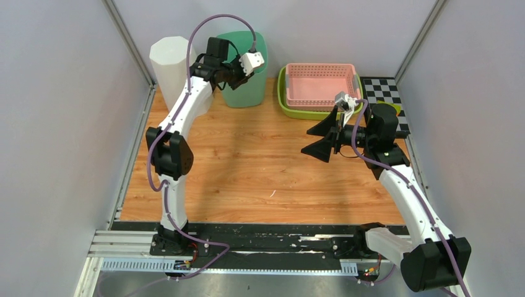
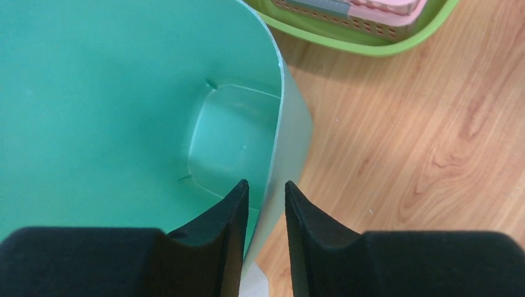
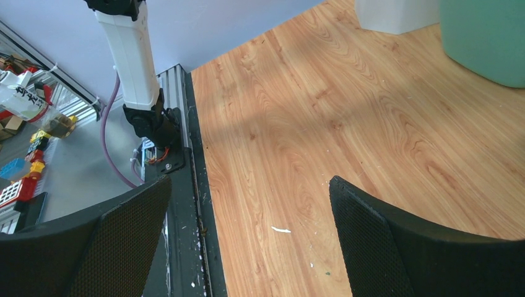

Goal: Turn the large container upside down

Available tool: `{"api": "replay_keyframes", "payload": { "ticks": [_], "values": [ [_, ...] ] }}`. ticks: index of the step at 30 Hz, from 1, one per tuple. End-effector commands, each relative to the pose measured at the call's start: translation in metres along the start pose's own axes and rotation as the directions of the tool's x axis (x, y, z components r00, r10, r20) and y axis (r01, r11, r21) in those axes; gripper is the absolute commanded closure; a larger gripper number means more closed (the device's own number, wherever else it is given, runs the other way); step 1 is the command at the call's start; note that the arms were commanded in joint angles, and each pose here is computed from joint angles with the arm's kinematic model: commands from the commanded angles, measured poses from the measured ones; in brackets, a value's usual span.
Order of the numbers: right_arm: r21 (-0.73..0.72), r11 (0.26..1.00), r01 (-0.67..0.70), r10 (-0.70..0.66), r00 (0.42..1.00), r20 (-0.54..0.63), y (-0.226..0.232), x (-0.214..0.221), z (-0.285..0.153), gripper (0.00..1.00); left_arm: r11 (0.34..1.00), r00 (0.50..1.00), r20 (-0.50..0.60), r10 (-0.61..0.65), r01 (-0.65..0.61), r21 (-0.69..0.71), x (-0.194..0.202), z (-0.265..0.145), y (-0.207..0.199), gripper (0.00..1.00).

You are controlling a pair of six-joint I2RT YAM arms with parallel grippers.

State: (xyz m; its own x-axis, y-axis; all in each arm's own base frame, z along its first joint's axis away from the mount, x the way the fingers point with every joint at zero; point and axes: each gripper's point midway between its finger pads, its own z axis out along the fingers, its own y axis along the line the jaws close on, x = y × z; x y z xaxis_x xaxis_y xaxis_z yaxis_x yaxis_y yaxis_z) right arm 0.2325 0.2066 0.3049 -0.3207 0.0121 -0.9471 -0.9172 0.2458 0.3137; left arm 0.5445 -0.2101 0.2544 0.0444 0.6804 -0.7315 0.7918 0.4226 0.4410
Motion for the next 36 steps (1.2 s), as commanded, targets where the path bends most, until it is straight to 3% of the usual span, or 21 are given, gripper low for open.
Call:
{"api": "replay_keyframes", "payload": {
  "ticks": [1, 10, 22, 28, 36],
  "values": [
    [-0.019, 0.999, 0.035, -0.035, 0.999, 0.014, 0.008, -0.005, -0.005, 0.00, 0.995, 0.999, -0.047, -0.027, 0.032, 0.099, 0.010, -0.010, -0.029, 0.74],
    [-0.022, 0.999, 0.047, -0.047, 0.999, 0.022, 0.013, -0.009, -0.006, 0.00, 0.985, 0.997, -0.070, -0.045, 0.056, 0.164, 0.012, -0.019, -0.050, 1.00],
    [-0.017, 0.999, 0.048, -0.047, 0.999, 0.025, 0.012, -0.009, -0.006, 0.00, 0.967, 0.972, 0.047, -0.229, 0.222, 0.128, -0.040, -0.054, -0.066, 1.00],
    [-0.004, 0.999, 0.049, -0.049, 0.998, 0.026, 0.010, -0.010, -0.006, 0.00, 0.923, 0.914, 0.135, -0.383, 0.372, 0.098, -0.065, -0.079, -0.067, 1.00],
    [0.007, 0.998, 0.055, -0.055, 0.998, 0.032, 0.010, -0.012, -0.007, 0.00, 0.784, 0.745, 0.246, -0.620, 0.596, 0.174, -0.102, -0.110, -0.078, 1.00]
  ]
}}
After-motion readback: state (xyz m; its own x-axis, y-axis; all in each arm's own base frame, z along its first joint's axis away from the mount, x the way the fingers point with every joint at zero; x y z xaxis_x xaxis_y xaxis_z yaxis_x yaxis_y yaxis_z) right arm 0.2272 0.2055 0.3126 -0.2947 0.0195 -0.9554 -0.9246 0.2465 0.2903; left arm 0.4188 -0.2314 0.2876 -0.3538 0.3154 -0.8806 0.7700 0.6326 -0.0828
